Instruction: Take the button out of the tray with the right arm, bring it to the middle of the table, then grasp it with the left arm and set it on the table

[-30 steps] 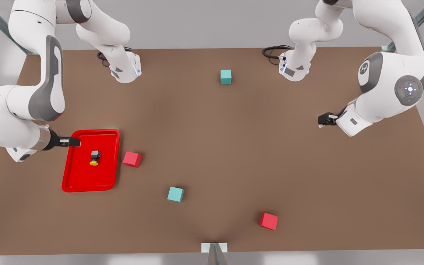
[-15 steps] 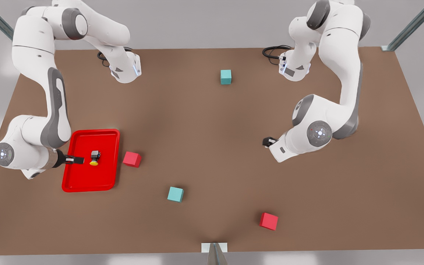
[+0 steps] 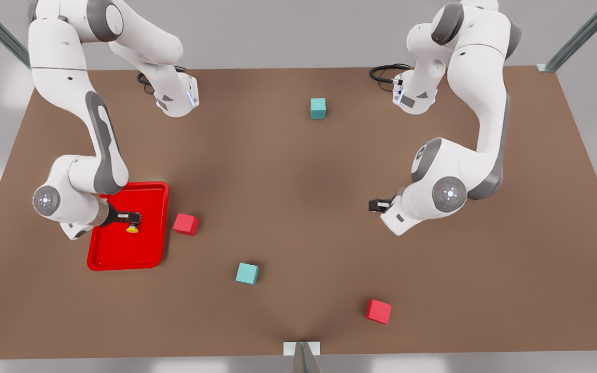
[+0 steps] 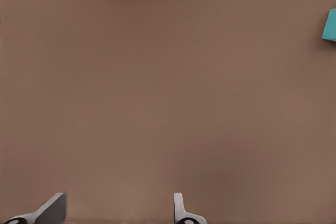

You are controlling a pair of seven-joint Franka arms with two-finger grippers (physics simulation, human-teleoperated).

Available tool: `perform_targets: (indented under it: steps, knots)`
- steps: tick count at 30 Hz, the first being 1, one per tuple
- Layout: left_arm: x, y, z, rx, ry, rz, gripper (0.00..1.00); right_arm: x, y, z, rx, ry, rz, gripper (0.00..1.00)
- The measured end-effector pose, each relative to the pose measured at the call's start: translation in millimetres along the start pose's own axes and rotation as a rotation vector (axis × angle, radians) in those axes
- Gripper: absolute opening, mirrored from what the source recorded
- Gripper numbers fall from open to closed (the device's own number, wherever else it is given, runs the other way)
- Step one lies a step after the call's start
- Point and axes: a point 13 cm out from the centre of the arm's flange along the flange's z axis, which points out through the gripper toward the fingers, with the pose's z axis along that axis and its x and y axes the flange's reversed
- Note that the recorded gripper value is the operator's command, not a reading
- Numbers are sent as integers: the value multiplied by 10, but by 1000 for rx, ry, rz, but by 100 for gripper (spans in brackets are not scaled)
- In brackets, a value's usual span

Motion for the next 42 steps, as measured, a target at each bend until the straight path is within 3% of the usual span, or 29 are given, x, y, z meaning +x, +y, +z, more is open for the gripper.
perform_targets:
  steps: [10, 25, 41, 42]
  knots:
    - [-20, 111, -98, 7, -11, -77, 100, -80, -372, 447, 5, -65, 26, 100]
    - [40, -78, -131, 6, -23, -89, 100, -174, -731, 734, 34, -126, -76, 100]
    - [71, -141, -131, 3, -22, -99, 100, -25, -790, 1058, 63, -124, -166, 100]
    - [70, -139, -128, 3, -21, -100, 100, -28, -788, 1062, 63, -126, -168, 88]
